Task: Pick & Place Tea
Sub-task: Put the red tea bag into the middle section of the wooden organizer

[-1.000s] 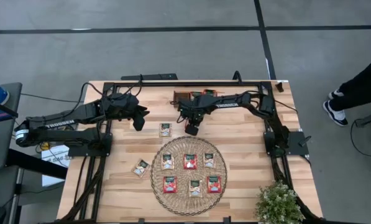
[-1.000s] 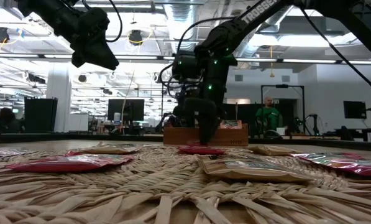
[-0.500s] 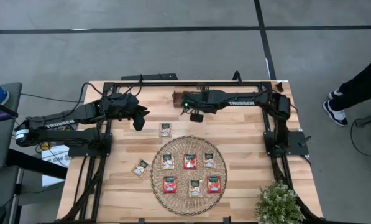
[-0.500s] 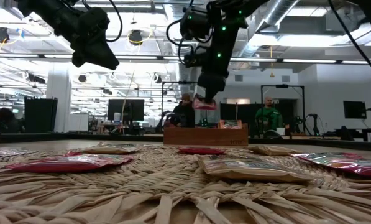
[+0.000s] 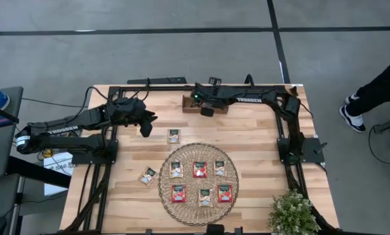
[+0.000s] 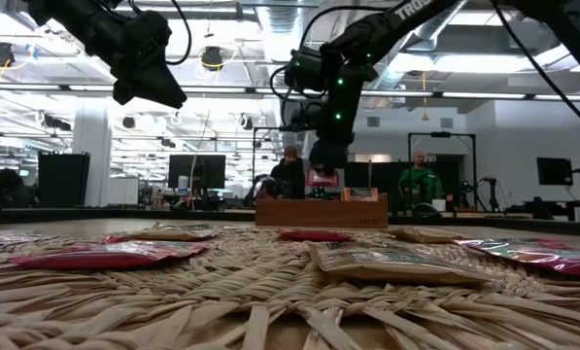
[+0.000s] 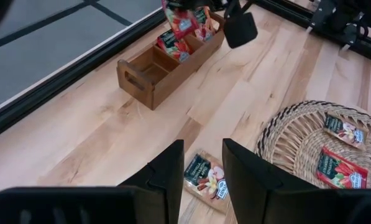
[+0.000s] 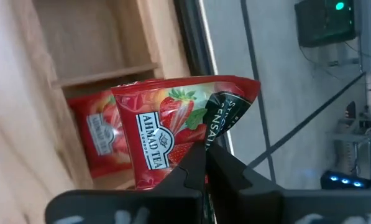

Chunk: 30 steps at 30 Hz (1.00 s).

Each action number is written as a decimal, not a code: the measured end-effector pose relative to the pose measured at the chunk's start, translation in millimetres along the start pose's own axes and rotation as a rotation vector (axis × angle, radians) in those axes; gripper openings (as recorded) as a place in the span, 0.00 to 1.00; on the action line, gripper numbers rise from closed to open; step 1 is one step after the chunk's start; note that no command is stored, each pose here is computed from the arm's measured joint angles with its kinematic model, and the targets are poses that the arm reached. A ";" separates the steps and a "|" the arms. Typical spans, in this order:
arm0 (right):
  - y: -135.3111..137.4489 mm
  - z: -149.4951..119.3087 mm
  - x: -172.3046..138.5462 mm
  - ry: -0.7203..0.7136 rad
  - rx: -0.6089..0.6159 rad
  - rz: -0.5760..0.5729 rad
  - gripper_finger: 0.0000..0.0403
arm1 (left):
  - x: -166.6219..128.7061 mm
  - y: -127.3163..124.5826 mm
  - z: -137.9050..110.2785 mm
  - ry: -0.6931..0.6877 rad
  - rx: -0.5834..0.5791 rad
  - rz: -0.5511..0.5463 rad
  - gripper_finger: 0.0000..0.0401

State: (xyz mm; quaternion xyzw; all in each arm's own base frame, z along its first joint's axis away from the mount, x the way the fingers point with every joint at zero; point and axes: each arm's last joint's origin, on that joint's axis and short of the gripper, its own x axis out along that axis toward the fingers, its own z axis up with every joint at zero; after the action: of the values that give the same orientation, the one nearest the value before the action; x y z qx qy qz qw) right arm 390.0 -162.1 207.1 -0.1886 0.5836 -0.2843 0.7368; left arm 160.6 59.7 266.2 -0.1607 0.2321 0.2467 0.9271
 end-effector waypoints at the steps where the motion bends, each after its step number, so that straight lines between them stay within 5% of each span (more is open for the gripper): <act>1: -1.8 0.4 1.0 -0.006 0.005 -0.004 0.00 | 0.0 -0.1 0.4 -0.004 0.000 0.000 0.25; 30: 4.3 -9.3 16.8 -0.034 -0.009 0.067 0.00 | -0.2 -1.3 4.9 -0.050 -0.001 -0.010 0.25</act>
State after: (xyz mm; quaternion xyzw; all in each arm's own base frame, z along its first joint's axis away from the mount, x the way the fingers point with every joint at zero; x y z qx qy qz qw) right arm 384.6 -169.0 189.6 -0.1772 0.5781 -0.2538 0.7550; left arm 162.8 60.6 270.6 -0.1563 0.2079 0.2460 0.9337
